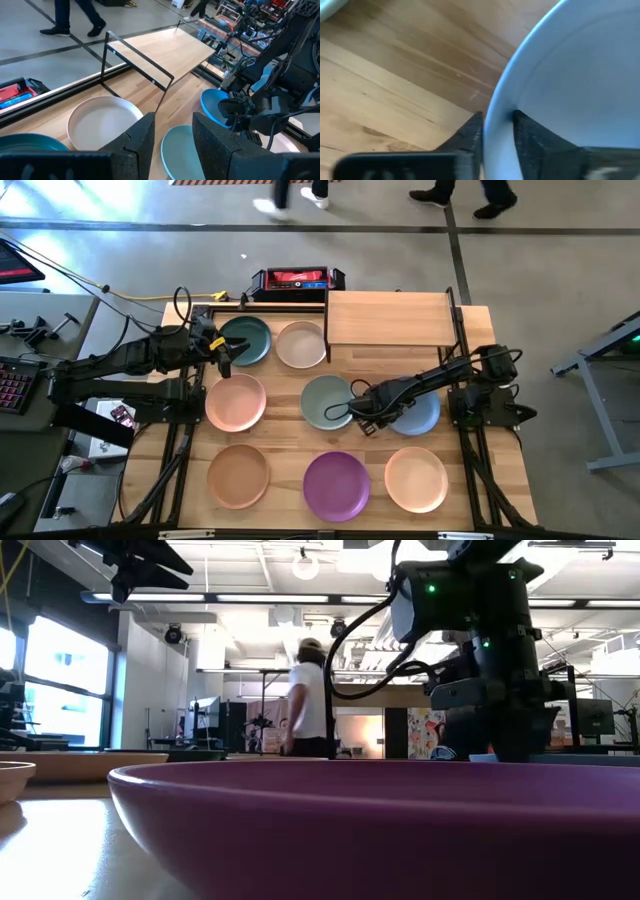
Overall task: Place and stack plates onto a shelf
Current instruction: Put the blue plate on the shelf
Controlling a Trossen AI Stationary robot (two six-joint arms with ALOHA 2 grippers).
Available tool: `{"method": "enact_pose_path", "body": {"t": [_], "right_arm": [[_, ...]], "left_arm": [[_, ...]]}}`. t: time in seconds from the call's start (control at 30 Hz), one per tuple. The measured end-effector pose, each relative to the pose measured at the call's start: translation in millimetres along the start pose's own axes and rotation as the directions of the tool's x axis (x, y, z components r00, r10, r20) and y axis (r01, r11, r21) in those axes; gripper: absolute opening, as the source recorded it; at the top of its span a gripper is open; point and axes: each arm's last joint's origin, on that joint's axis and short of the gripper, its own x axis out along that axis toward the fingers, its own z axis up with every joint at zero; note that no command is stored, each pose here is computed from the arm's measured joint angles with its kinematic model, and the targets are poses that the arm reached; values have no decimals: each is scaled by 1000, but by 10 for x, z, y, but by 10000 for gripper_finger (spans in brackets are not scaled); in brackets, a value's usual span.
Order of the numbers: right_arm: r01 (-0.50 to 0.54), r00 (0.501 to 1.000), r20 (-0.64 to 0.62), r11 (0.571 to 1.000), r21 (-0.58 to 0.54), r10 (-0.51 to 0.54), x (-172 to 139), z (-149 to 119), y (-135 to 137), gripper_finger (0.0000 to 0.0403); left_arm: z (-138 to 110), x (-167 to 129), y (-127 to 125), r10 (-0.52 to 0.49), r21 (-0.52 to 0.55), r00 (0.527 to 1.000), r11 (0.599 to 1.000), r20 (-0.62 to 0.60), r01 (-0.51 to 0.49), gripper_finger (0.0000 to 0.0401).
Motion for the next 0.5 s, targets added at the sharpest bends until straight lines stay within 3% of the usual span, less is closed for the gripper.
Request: {"method": "enact_pose_path", "body": {"t": [0.13, 0.3, 0.5], "right_arm": [[4, 1000, -12, 1000, 0, -4, -9, -10, -7, 10], [6, 999, -48, 1000, 10, -5, -54, -36, -9, 6], [24, 998, -60, 999, -37, -26, -365, -84, 77, 0]], "left_arm": [[-17, 0, 8, 8, 5, 1000, 1000, -17, -8, 122], [-41, -1, 21, 21, 14, 999, 1000, -41, -20, 122], [-59, -2, 30, 30, 20, 998, 999, -59, -29, 122]]}}
